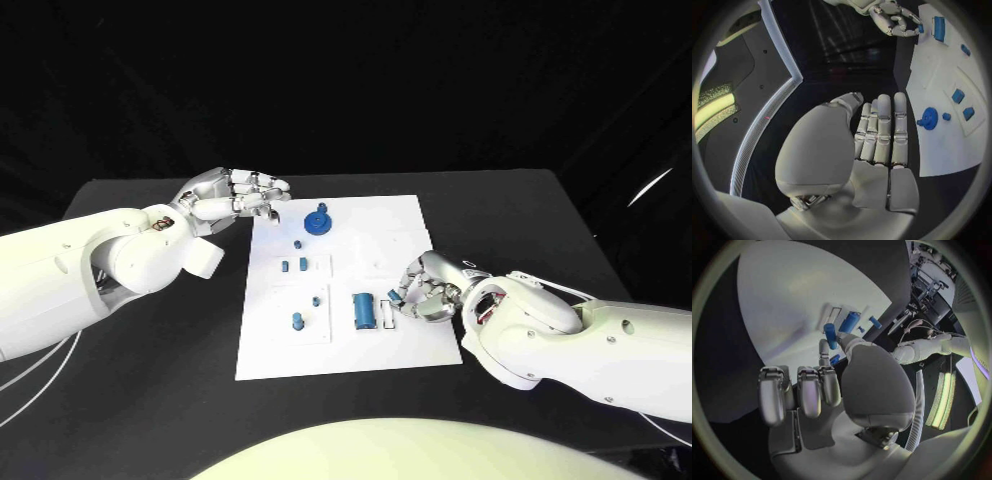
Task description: Assemble the parts on the task board
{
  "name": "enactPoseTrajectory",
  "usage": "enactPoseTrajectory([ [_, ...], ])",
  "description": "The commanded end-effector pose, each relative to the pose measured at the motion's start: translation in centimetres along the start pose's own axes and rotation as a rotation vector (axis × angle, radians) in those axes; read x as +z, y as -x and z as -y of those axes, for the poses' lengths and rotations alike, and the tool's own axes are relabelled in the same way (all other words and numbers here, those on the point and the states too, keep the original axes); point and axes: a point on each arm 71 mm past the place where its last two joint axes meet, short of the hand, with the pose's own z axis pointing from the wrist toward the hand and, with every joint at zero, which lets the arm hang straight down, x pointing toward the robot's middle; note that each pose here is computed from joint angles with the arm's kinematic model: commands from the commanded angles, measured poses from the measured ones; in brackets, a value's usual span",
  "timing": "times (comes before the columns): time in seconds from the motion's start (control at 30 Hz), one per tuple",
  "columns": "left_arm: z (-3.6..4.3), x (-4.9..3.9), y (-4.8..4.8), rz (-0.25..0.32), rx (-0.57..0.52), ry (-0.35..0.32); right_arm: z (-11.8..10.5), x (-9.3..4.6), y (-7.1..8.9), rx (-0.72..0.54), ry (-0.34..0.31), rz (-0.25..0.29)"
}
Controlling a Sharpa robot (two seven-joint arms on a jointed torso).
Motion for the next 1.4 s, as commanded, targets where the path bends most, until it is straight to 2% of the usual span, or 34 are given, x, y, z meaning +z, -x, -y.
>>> enactPoseTrajectory([
  [0.03,0.09,0.05,-0.28,-0.018,-0.01,-0.007,0.3,0.1,-0.7,0.044,-0.05,-0.039],
  [0.43,0.07,-0.02,-0.33,-0.026,-0.012,-0.001,0.0,0.5,-2.0,0.044,-0.071,-0.091],
  [1.4,0.06,-0.11,-0.22,-0.024,-0.011,0.002,0.0,1.1,-2.4,0.021,-0.068,-0.098],
])
